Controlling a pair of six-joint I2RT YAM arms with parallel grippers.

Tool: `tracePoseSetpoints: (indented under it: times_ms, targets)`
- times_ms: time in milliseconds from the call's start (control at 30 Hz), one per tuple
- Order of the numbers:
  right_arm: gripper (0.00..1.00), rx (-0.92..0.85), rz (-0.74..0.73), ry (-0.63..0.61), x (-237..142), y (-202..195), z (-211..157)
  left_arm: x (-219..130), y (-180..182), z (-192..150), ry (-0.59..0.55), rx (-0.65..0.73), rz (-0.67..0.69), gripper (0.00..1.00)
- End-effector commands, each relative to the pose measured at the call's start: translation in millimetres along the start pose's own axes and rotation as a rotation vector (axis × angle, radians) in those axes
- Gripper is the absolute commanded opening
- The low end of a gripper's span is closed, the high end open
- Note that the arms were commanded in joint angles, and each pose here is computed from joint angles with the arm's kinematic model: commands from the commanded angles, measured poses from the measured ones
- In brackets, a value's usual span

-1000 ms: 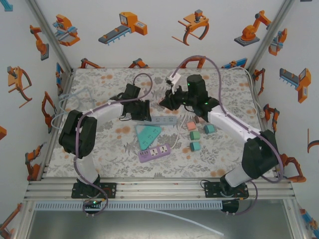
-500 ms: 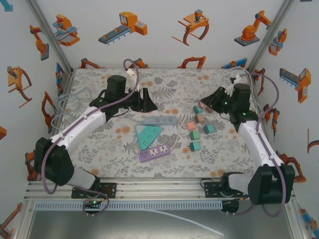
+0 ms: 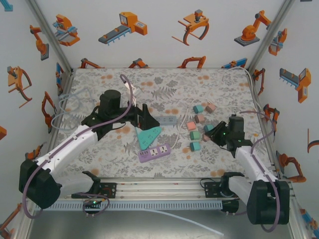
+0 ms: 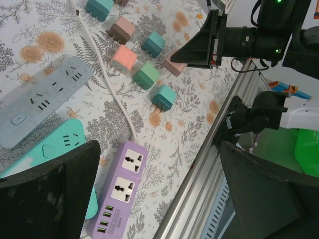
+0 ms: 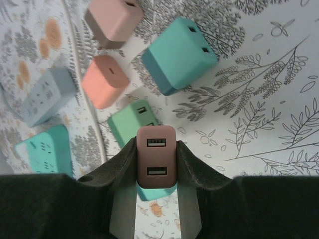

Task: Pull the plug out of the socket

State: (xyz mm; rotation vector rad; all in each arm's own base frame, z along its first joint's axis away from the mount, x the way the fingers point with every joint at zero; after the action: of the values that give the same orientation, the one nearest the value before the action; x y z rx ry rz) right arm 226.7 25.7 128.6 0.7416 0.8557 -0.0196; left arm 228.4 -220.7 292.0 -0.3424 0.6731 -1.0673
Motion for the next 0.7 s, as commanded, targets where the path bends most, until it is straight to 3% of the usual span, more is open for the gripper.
tracePoseSetpoints:
  times_ms: [0,300,467,667]
  targets:
    - [0.0,-0.025,0.085,-0.076,9,6,11,2,-1,3,-0.016,0.036,-0.009,0.97]
    - [0.0,0.036,0.22,-0.064,29,11,1,4,5,7,-0.043,0.049,0.039,0.97]
    - [0.18,0.027,0.205,-0.053,36,9,-12,1,7,7,-0.068,0.047,0.078,0.97]
    - [0.3,0.031,0.128,-0.05,36,-4,-25,-2,6,6,-0.079,0.056,0.082,0.97]
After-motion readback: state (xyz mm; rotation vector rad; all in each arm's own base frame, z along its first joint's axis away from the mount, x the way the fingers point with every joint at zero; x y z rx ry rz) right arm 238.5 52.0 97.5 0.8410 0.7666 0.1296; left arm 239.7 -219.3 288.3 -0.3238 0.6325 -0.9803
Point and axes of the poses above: each hand's point on the last joint's axis, 136 mm out from that joint toward the fingers, its own x axis out along the fingers, its own y axis along the line the jaws close on, z = x × y, the point moved 8 cm from there along -x, back along the fingers, and after that the axes turned 3 degrees about -x, right-handed, at the moved point
